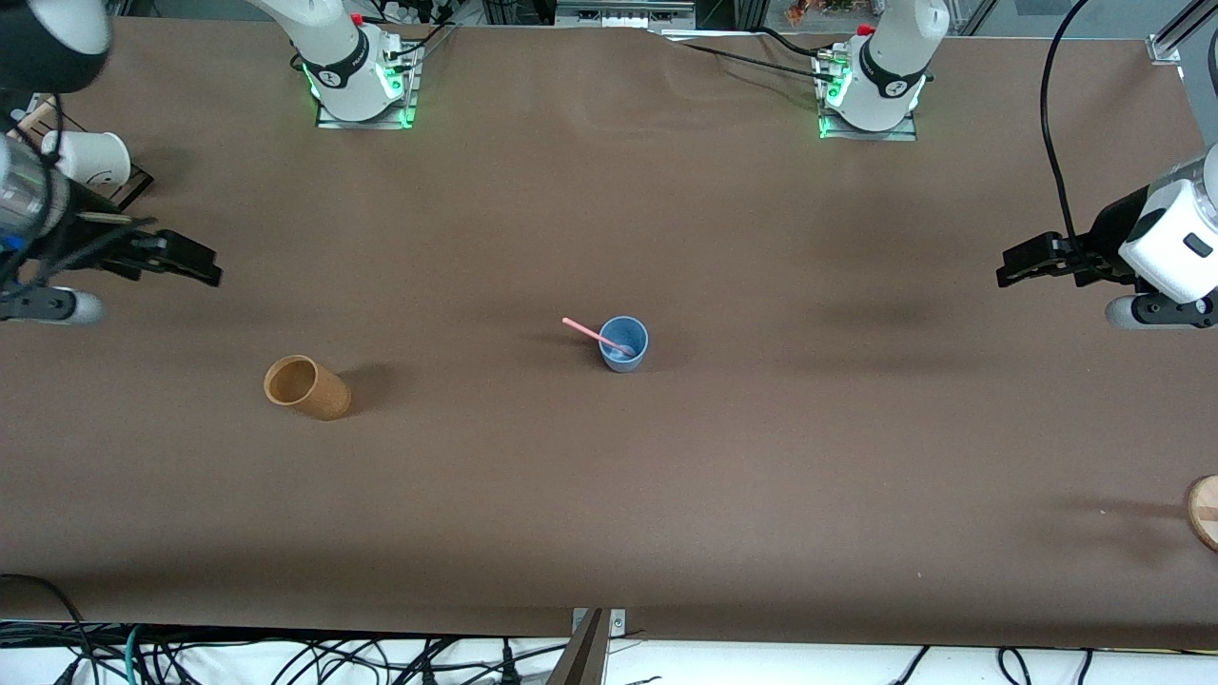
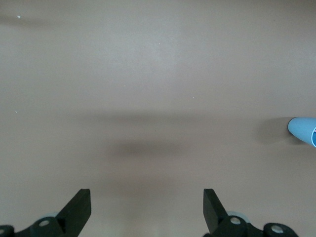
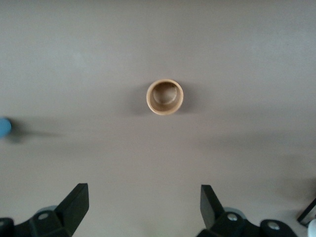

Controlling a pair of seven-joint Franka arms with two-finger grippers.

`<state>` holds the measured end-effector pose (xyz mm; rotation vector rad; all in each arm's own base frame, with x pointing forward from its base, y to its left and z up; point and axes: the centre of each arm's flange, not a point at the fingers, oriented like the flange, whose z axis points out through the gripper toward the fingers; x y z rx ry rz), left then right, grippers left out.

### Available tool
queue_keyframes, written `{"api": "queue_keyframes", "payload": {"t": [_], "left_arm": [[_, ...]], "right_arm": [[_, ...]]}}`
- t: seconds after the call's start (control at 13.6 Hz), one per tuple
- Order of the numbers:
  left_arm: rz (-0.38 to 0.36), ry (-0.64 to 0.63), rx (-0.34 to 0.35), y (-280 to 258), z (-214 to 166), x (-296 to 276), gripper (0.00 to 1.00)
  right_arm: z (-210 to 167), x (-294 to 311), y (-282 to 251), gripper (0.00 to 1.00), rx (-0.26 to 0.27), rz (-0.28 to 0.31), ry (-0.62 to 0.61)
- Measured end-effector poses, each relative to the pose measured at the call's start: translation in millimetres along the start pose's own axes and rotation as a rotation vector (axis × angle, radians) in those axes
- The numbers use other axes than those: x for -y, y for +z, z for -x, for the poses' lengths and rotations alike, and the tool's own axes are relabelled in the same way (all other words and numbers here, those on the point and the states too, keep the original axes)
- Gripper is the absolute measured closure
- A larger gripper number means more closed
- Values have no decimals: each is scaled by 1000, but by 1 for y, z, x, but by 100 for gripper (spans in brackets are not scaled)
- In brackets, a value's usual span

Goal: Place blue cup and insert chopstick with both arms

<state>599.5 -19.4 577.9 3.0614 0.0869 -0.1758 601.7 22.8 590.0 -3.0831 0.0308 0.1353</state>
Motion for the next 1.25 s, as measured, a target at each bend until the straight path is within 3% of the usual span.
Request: {"api": "queue_keyframes", "payload": {"t": [0.15,0.37,0.74,1.25], "left_arm": [[0,0,0,0,0,0,0],[0,1,0,0,0,0,0],[0,2,0,0,0,0,0],[0,2,0,0,0,0,0]], "right_arm": [[13,-14,6,0,-14,5,-32],[36,2,35,0,-95,41,-75],[52,-7,33,0,-47,44,-62],[51,-39,20,0,-47,26,-2]]}}
